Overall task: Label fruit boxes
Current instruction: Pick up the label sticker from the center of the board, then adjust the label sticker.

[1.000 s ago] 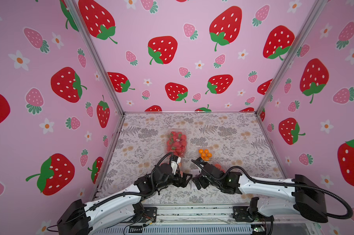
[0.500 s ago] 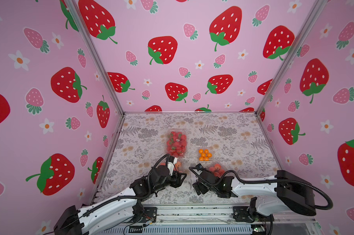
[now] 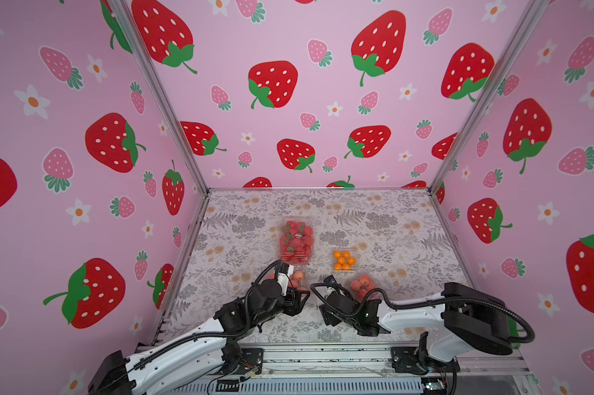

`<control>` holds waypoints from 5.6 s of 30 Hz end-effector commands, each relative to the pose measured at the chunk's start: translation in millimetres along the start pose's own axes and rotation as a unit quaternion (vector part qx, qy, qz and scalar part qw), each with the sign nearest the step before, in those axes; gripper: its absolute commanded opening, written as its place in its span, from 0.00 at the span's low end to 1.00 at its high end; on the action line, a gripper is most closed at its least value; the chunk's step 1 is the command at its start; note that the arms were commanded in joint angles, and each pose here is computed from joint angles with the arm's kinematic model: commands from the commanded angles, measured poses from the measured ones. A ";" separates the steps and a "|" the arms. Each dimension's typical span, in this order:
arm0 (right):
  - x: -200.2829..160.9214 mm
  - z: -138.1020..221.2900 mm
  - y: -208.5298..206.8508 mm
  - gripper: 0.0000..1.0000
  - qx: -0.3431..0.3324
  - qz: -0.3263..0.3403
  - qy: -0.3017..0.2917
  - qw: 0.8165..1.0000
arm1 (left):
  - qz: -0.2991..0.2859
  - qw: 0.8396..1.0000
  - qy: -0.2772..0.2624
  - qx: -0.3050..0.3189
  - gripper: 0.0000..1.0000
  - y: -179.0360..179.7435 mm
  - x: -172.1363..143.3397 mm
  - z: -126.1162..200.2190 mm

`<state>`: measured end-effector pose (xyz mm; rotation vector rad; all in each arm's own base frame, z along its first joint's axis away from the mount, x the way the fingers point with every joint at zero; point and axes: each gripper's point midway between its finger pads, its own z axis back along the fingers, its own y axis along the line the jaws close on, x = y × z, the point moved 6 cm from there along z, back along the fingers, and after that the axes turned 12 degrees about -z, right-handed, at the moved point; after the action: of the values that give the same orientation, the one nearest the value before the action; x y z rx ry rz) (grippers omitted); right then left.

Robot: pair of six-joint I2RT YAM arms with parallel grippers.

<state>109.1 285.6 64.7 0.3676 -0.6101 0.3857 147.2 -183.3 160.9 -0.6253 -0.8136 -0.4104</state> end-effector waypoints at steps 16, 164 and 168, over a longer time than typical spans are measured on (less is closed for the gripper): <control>-38.0 7.5 -31.4 0.87 -0.042 0.008 0.064 0.997 | 0.001 1.000 0.005 0.029 0.63 4.0 2.7 -8.0; 109.4 103.4 -8.3 0.68 0.506 0.023 -0.125 0.853 | -0.101 0.928 -0.265 -0.243 0.00 -52.0 80.9 6.4; 110.4 115.1 -7.5 0.42 0.516 0.030 -0.152 0.842 | -0.100 0.930 -0.258 -0.244 0.00 -53.1 82.7 2.0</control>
<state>147.1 257.7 202.3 1.4114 -0.6190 0.6802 169.2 -228.8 230.1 -1.1058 -1.2399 -0.6286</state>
